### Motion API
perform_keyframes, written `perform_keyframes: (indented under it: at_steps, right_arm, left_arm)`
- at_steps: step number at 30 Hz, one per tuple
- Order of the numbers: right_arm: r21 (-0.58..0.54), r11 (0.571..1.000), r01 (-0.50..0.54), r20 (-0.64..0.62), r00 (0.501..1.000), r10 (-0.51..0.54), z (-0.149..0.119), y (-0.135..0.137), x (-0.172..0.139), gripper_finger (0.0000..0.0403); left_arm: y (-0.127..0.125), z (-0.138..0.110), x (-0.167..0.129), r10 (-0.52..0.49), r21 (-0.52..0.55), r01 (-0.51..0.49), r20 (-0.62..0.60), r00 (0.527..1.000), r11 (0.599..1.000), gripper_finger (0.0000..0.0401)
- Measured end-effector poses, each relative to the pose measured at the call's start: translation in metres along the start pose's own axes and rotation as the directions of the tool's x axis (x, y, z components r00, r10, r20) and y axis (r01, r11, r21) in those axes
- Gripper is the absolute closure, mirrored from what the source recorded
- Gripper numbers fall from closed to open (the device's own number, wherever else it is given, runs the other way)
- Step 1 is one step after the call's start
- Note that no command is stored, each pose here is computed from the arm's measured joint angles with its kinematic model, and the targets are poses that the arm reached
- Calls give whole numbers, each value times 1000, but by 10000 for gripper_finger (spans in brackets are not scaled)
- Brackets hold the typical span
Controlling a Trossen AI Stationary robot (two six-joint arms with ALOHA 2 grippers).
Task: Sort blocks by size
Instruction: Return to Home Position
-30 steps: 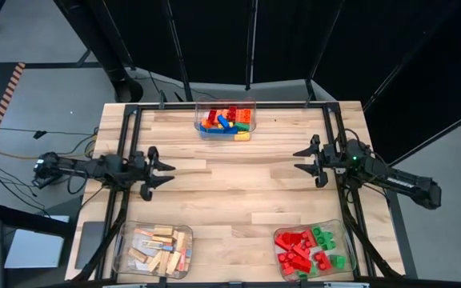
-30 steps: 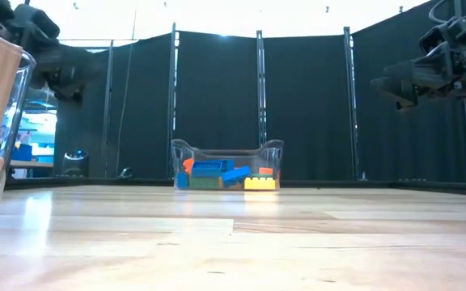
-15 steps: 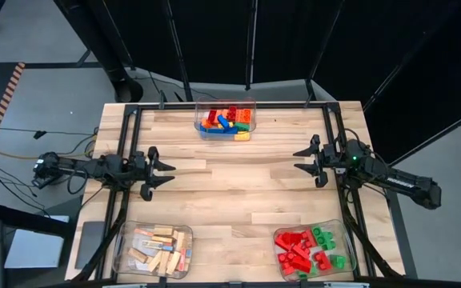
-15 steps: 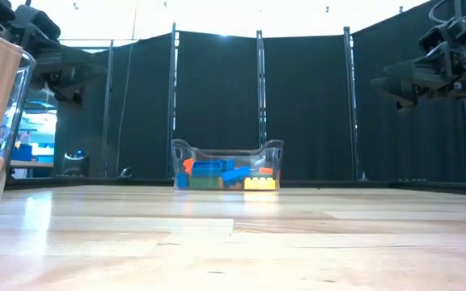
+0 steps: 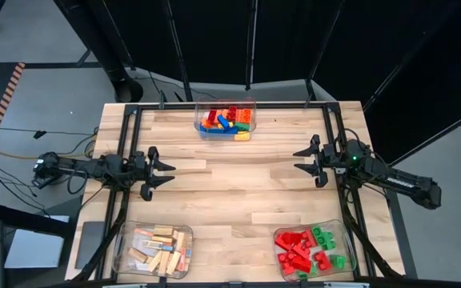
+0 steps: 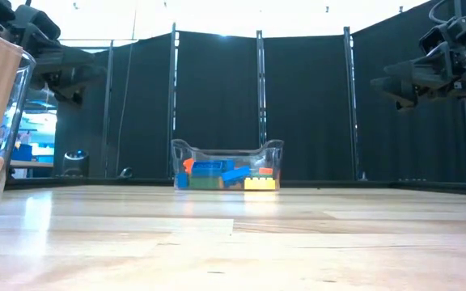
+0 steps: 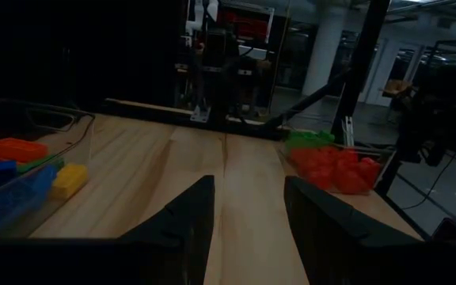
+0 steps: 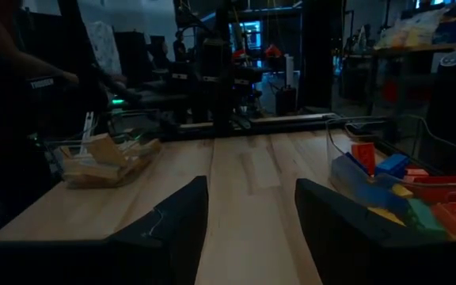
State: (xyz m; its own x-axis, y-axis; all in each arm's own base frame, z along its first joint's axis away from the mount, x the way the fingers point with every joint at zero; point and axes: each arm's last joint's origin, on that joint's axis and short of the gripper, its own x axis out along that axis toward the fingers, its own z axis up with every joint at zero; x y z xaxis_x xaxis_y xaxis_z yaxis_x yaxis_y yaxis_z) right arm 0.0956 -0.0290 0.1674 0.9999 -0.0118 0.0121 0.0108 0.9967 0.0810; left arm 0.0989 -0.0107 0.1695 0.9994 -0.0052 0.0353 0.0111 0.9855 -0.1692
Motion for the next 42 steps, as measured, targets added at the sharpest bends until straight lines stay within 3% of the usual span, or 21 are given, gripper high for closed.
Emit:
perform_keyframes:
  at_steps: [42]
  right_arm:
    - [0, 1000, 0, 0, 1000, 0, 0, 0, 0, 199]
  left_arm:
    - [-2, 1, 0, -20, -3, 20, 12, 1000, 1000, 238]
